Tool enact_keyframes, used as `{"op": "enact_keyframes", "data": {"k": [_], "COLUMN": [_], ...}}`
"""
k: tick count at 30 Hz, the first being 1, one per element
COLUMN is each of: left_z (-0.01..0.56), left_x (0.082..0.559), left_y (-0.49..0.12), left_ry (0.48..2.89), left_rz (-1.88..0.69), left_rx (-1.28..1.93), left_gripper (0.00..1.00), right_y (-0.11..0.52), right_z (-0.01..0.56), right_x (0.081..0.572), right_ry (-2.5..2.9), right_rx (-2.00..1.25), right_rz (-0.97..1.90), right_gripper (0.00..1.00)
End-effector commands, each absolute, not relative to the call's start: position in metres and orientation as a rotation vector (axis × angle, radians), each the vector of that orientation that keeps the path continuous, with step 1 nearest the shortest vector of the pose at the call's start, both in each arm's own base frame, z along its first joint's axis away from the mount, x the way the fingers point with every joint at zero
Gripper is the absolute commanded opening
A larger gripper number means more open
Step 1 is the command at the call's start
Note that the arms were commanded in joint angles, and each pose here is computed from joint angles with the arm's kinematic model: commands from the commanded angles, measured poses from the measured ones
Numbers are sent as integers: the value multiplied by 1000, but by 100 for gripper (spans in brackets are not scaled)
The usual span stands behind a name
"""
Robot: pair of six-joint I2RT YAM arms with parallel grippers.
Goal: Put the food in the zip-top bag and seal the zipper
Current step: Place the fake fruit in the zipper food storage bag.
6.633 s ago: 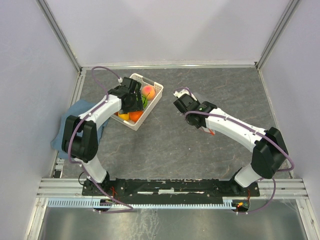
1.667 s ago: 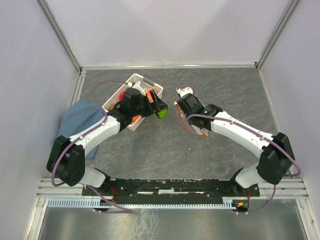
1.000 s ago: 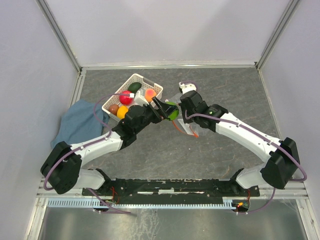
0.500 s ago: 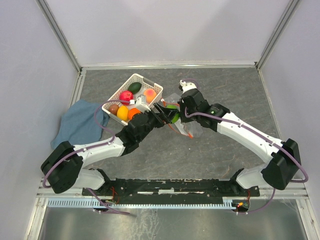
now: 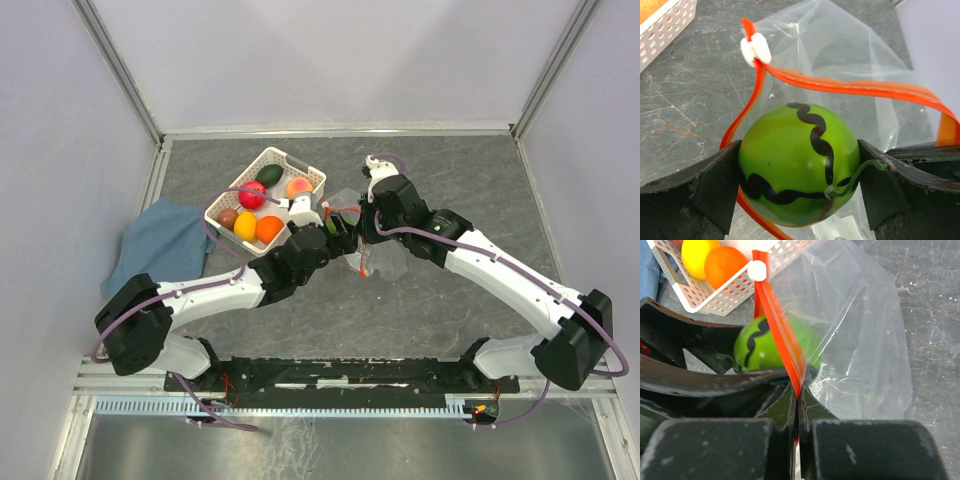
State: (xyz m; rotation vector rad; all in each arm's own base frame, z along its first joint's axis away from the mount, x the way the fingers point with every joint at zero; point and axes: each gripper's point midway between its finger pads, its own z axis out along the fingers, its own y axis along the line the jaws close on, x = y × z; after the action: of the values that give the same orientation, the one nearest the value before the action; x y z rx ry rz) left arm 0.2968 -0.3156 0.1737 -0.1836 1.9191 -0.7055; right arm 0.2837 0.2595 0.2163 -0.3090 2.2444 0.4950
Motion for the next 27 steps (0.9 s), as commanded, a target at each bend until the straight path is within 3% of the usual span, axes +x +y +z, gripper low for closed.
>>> {"op": "enact_keyframes", "data": {"k": [1, 7, 16, 27], "left_z": [176, 184, 210, 227], "left_x": [305, 301, 285, 278], "left_y": [-306, -314, -327, -325], "left_ry": [1951, 1989, 2010, 1997], "left_rz": [-456, -450, -589, -654], "left_rx": [-101, -16, 56, 29], "left_gripper": [62, 82, 99, 99], "right_y": [265, 256, 247, 252], "right_z": [251, 240, 228, 226], "right_x": [288, 290, 293, 293], "right_ry": [2136, 2148, 2168, 2170], "right_rx": [-277, -256, -228, -225], "right_rz": [565, 523, 494, 533], "right_gripper": [2, 2, 2, 2]}}
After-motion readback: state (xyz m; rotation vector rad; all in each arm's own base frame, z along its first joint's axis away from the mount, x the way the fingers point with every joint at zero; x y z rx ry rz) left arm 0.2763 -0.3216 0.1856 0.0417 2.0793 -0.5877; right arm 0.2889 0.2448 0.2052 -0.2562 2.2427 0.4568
